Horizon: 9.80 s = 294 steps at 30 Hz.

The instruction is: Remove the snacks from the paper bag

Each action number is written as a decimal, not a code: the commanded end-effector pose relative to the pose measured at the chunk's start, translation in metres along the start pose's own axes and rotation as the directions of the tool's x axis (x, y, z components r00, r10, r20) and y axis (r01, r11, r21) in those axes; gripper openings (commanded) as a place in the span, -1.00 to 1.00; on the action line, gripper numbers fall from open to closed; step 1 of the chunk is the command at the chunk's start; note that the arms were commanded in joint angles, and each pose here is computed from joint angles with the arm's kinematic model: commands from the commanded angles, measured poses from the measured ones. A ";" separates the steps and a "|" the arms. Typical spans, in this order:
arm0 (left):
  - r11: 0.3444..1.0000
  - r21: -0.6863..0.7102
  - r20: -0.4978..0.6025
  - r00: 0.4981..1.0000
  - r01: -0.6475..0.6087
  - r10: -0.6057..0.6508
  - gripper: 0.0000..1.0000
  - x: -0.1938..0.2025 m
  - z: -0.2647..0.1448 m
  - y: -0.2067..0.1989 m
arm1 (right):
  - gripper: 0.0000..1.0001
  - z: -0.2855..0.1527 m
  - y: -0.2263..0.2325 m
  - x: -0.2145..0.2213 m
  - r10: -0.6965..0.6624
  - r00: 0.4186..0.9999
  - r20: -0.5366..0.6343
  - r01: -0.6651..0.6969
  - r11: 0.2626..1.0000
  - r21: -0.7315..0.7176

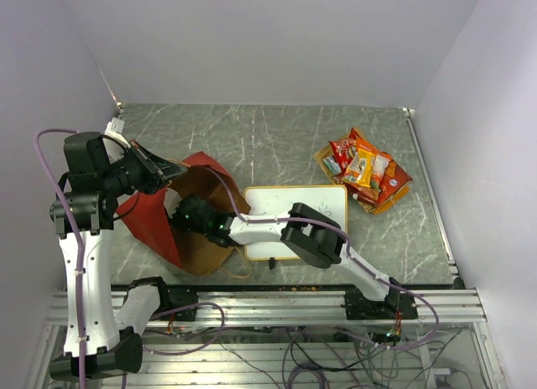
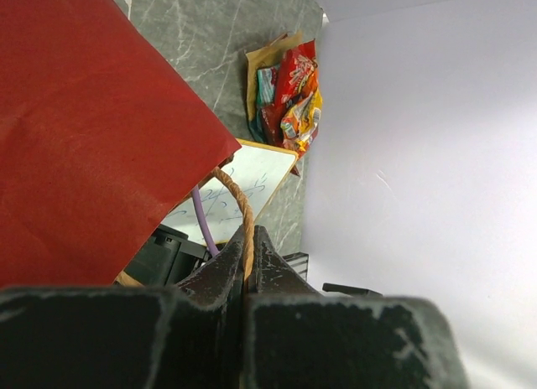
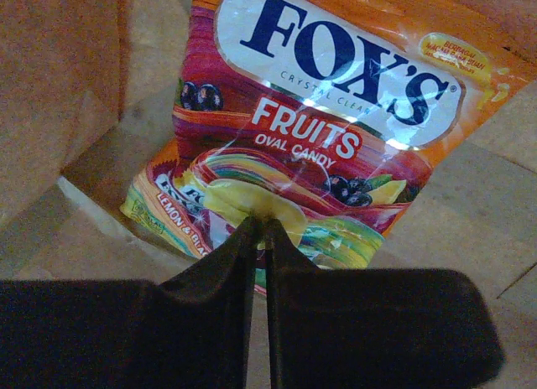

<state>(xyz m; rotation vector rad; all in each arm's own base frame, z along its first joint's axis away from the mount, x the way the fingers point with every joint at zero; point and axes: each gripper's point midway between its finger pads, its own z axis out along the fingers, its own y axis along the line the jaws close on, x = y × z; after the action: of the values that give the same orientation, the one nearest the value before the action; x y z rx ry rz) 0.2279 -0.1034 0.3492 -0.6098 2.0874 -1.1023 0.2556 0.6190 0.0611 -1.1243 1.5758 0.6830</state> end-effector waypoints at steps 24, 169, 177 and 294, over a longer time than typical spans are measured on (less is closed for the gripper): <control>0.994 -0.052 0.033 0.995 -0.094 0.096 -0.86 -0.010 -0.011 -0.004 | -1.00 -0.042 -0.032 -0.063 -0.035 0.996 0.080 0.027 0.995 0.093; 0.977 -0.160 0.132 0.978 -0.143 0.164 -0.86 -0.023 -0.018 0.013 | -1.00 -0.197 -0.038 -0.132 -0.140 0.985 0.097 0.143 0.989 -0.025; 0.991 -0.058 0.152 0.981 -0.117 0.124 -0.86 -0.035 -0.010 -0.011 | -1.00 -0.252 -0.063 -0.161 -0.185 0.973 0.141 0.173 0.980 0.094; 0.839 -0.401 0.554 0.632 -0.368 0.542 0.88 -0.077 -0.142 -0.041 | -1.00 -0.549 -0.394 -0.011 0.536 0.790 0.298 -0.304 -0.080 0.949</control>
<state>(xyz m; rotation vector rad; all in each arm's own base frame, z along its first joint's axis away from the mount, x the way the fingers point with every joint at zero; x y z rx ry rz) 0.1655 0.0193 0.4663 -0.5573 1.5828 -0.1781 0.4041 0.0298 0.2597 0.3514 2.0610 -0.2610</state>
